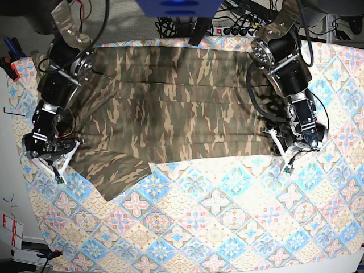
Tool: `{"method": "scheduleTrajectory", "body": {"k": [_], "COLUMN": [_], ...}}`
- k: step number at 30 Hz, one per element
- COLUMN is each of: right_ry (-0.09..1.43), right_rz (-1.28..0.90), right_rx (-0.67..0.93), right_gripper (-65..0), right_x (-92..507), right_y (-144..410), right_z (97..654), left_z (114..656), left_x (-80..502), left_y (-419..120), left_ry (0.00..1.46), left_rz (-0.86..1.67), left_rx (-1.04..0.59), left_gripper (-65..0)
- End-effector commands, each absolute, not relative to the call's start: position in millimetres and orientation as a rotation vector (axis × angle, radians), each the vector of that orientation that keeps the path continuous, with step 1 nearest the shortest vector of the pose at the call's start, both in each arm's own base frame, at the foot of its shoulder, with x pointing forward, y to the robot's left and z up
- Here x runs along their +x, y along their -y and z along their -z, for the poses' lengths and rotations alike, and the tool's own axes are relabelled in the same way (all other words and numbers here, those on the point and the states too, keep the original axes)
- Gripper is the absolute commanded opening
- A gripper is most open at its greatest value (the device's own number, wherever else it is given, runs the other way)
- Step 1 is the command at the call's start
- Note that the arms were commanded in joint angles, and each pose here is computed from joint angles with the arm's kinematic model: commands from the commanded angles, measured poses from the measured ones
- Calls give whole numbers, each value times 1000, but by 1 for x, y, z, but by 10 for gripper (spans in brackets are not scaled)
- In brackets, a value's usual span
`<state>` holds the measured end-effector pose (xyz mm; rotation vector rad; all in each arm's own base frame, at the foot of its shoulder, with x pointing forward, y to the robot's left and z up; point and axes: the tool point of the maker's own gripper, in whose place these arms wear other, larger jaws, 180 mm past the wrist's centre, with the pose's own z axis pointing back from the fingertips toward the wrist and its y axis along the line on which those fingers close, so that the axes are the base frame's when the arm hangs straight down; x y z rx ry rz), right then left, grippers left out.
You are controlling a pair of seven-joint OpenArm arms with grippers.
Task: Fold the T-shirt properly
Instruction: 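Grasp the shirt's folded edge corners with both grippers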
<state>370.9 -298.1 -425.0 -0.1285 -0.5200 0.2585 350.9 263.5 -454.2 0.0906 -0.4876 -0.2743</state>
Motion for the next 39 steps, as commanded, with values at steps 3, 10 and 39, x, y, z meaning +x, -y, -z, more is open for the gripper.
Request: {"method": "scheduleTrajectory", "body": {"k": [3, 10, 39], "right_ry": [536, 512, 544], "right_rz": [-254, -257, -340], "right_rx": [-218, -300, -370], "right_gripper": [-616, -616, -192], "right_x": [369, 347, 357], "right_y": [317, 327, 297], "right_z": [404, 392, 362], "left_z": [432, 424, 419], "left_x": [359, 340, 314], "left_y": [-283, -296, -309], "left_ry": [515, 521, 512], "left_rz": [264, 271, 282], "left_rx": [162, 230, 300], "left_gripper": [-650, -650, -650]}}
